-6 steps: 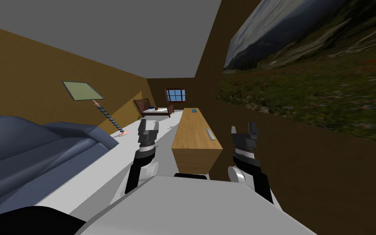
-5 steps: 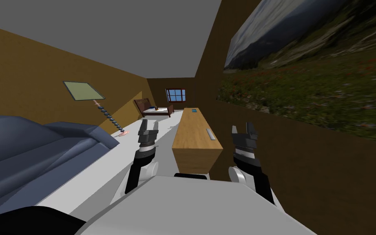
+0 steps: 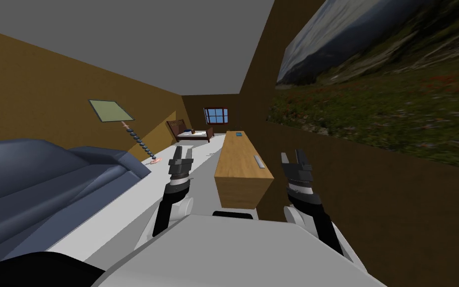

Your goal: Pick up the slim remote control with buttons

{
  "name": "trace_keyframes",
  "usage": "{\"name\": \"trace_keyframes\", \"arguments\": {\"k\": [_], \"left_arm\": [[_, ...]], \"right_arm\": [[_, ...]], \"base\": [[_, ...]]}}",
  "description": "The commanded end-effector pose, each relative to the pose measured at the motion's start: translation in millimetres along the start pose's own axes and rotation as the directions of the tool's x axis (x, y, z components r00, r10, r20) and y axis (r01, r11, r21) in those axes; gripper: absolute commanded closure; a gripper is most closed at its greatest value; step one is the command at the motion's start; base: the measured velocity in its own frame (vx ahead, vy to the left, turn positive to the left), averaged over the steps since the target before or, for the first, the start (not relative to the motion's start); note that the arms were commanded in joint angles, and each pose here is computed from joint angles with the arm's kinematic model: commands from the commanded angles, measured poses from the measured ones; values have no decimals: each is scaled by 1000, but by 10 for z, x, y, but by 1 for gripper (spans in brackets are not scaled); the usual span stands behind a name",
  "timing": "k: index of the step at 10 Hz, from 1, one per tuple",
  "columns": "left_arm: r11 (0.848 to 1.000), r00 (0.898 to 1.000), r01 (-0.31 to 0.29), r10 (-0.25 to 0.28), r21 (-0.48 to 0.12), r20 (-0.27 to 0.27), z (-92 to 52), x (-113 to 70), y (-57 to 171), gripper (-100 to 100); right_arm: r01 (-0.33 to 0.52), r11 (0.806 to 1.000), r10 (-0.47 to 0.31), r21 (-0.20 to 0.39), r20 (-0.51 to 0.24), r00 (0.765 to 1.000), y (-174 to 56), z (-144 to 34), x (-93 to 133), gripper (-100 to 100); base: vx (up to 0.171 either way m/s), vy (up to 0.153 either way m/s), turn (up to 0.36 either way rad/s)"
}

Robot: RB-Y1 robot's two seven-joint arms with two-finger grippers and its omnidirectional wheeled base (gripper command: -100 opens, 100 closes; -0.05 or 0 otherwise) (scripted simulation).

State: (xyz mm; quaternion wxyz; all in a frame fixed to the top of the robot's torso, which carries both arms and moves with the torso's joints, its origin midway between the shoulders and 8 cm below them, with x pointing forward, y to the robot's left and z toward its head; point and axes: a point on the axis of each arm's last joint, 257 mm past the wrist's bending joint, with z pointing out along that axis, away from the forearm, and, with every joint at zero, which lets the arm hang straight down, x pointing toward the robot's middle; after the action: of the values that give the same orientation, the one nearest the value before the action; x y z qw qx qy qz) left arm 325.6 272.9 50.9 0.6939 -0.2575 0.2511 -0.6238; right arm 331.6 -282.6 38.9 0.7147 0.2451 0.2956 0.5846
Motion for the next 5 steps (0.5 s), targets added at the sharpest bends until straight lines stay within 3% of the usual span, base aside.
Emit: {"name": "trace_keyframes", "arguments": {"k": [1,3,5], "left_arm": [[1000,1000,0,0,0,0,0,0,0,0],[1000,1000,0,0,0,0,0,0,0,0],[1000,1000,0,0,0,0,0,0,0,0]], "right_arm": [[25,1000,-26,-19,-67,997,18,-20,106,-100],[42,999,-45,-28,-124,991,4,-52,192,-100],[63,997,-70,-36,-227,971,-86,-160,348,-100]], "base": [[-111,57,73],[-129,78,63],[-117,73,104]]}}
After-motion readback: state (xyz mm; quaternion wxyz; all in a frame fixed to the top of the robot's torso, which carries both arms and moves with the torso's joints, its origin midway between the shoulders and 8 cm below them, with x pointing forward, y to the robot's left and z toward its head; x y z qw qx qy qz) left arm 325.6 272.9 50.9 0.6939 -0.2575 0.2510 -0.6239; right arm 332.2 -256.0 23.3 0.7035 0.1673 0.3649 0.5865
